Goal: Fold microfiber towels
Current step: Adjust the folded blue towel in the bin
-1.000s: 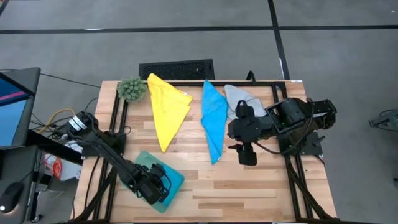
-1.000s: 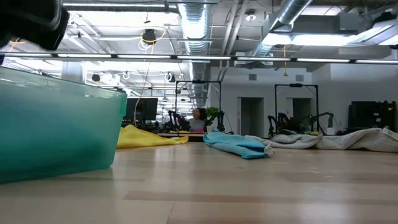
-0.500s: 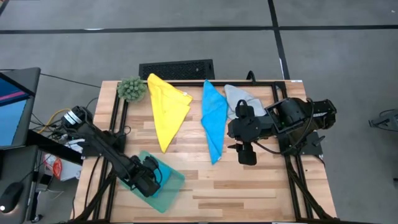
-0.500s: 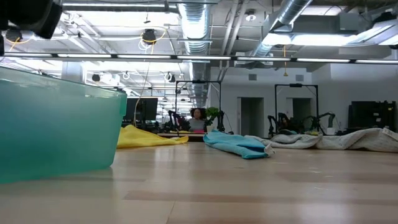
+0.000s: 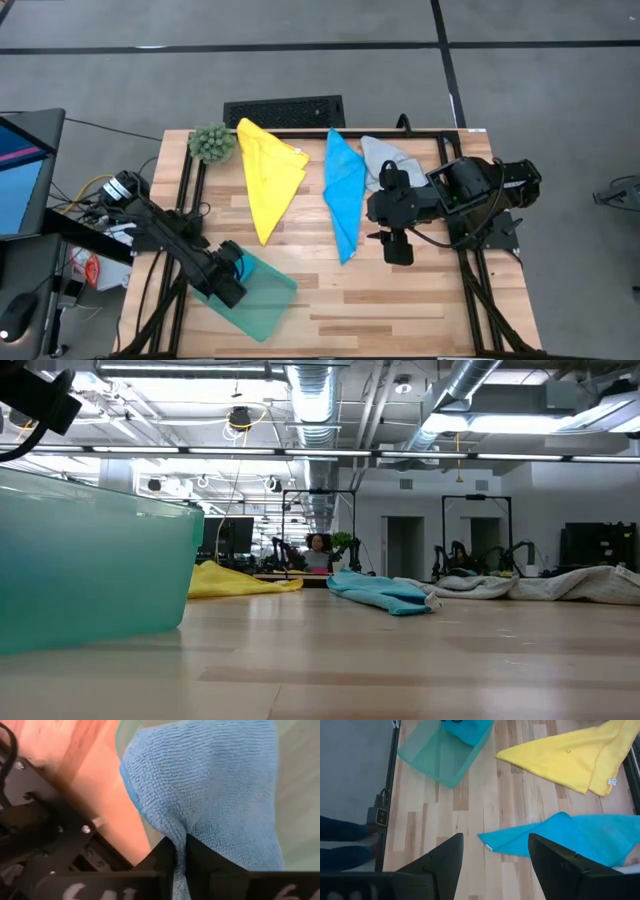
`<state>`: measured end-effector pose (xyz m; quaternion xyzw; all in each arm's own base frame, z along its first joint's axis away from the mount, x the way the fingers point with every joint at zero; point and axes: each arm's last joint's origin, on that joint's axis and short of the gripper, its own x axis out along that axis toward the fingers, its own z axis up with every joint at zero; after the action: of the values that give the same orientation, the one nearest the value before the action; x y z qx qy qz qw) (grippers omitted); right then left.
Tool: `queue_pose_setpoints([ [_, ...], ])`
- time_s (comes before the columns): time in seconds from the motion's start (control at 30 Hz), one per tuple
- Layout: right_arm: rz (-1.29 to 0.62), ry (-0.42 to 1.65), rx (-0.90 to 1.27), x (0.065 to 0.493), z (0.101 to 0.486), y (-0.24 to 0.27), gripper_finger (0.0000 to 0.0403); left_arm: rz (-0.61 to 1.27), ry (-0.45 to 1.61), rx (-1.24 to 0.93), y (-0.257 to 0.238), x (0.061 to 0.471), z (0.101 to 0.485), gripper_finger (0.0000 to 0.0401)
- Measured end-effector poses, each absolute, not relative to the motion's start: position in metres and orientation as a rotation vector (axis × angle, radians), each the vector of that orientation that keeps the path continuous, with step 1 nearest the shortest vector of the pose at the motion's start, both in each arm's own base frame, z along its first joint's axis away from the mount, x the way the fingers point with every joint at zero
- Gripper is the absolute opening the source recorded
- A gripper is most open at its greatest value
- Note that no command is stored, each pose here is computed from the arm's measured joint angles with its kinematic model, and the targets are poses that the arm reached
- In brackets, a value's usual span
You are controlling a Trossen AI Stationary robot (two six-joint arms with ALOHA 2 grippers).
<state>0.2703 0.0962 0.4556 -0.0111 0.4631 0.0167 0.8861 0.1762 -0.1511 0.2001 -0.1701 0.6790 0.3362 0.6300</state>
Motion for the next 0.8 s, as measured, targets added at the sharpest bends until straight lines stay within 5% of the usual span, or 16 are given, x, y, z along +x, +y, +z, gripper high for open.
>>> queue_pose_setpoints([
  [0.53, 0.035, 0.965, -0.024, 0.27, 0.455, 0.096, 0.0248, 0.727, 1.558, -0.436, -0.149, 0.173, 0.209, 0.0147],
  [0.67, 0.034, 0.968, -0.026, 0.27, 0.455, 0.096, 0.0248, 0.697, 1.46, -0.569, -0.144, 0.168, 0.228, 0.0142],
  [0.8, 0.033, 0.973, -0.027, 0.27, 0.455, 0.096, 0.0248, 0.591, 1.234, -0.786, -0.142, 0.166, 0.252, 0.0094],
])
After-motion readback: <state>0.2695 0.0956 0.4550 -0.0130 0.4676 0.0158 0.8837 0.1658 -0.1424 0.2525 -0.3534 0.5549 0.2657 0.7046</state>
